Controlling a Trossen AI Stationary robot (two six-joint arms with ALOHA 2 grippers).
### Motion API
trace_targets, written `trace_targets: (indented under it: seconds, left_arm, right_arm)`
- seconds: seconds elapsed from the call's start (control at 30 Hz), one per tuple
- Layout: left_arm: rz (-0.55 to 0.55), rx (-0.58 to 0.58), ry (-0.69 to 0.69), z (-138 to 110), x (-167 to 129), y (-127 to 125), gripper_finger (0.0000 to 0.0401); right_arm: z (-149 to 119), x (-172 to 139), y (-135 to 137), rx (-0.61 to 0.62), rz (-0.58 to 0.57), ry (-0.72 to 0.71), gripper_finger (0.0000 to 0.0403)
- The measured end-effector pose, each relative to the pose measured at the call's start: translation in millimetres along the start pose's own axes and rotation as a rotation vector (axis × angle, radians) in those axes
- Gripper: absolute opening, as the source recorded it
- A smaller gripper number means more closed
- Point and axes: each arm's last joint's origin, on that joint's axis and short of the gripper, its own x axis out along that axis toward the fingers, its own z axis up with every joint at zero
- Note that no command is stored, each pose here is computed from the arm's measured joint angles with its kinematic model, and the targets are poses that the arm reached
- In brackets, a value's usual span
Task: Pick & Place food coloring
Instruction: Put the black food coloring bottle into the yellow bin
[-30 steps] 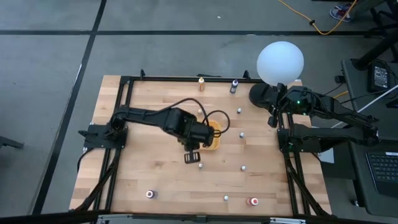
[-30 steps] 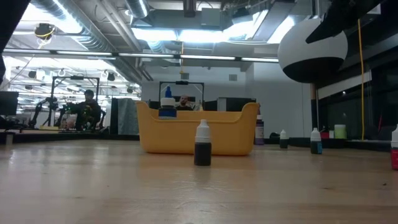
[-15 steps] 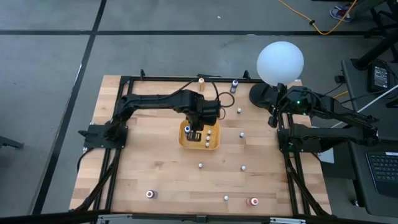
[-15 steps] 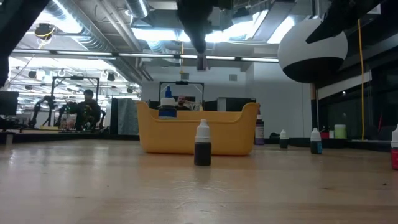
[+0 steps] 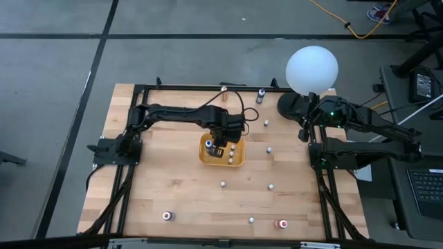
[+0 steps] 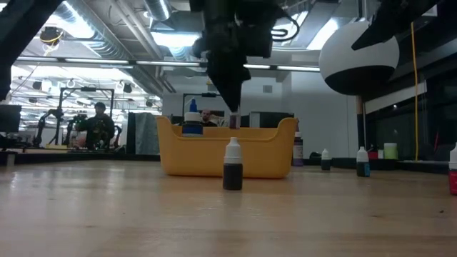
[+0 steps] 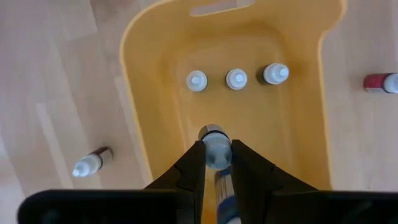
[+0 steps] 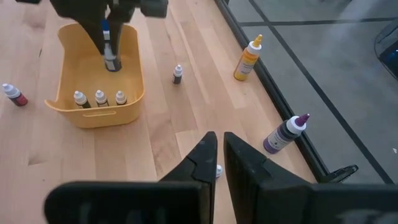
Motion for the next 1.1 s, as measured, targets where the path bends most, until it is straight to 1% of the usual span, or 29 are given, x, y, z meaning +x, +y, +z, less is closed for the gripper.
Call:
trace_targets:
  seconds: [0.1, 0.37, 0.57, 0.7, 0.77, 0.93, 1.1]
  left_arm:
    - [0.004, 0.009, -0.012, -1, 9, 0, 0.0058]
    - [0.019, 0.047, -0.058, 4, 17, 1, 0.0058]
    - [-0.023, 0.08, -0.035, 3, 28, 0, 0.0058]
    - [-0.018, 0.086, -0.016, 3, 37, 1, 0.0058]
    - [-0.012, 0.088, -0.029, 6, 41, 2, 0.0058]
    - [-0.016, 0.087, 0.004, 5, 54, 2, 0.0058]
    - [0.007, 0.086, 0.007, 5, 56, 4, 0.0058]
  right_arm:
    - [0, 0, 0, -0.001, 0.0, 0.0, 0.0034]
    - [0, 0, 0, -0.002, 0.0, 0.0, 0.0034]
    - [0, 0, 0, -0.002, 0.0, 0.0, 0.0034]
    - [0, 0, 0, 0.017, 0.0, 0.0, 0.0034]
    - [0, 0, 0, 0.025, -0.001, 0.0, 0.0034]
    - [0, 0, 0, 0.025, 0.0, 0.0, 0.0034]
    - [0, 0, 0, 0.025, -0.001, 0.0, 0.0034]
